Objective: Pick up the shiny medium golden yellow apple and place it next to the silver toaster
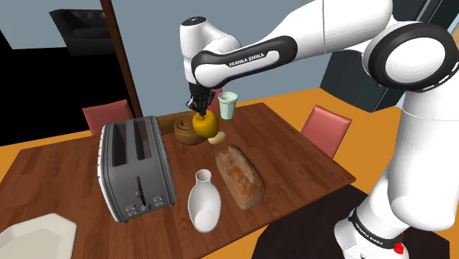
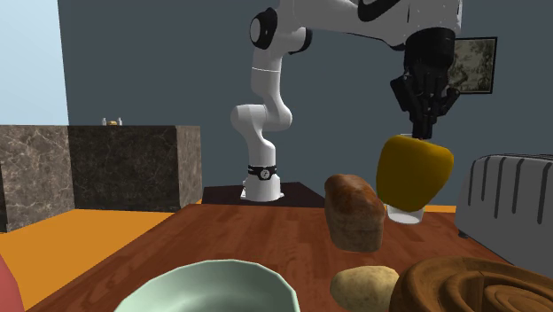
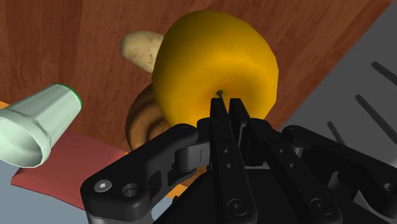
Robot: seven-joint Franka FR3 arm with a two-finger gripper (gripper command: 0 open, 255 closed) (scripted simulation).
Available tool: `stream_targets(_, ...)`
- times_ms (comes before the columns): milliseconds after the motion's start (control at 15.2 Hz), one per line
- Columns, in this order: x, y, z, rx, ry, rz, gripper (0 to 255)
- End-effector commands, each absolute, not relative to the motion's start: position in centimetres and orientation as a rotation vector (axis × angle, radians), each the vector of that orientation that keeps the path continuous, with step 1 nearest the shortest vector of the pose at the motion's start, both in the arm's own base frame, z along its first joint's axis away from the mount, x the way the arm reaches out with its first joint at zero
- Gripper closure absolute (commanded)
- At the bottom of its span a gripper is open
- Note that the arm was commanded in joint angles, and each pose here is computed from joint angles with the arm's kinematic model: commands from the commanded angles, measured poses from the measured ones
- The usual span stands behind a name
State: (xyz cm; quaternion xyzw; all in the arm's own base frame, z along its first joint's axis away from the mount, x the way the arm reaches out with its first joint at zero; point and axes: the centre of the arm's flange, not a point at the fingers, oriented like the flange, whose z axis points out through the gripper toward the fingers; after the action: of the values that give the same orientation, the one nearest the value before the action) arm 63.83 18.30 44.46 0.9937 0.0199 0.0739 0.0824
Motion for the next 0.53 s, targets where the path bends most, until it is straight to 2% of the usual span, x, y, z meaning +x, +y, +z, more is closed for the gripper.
stream_targets(0,63.9,18.1,43.5,2.968,0.059,0.222,255)
stream_targets(462,63.9,18.1,39.8,2.968,0.059,0.222,255)
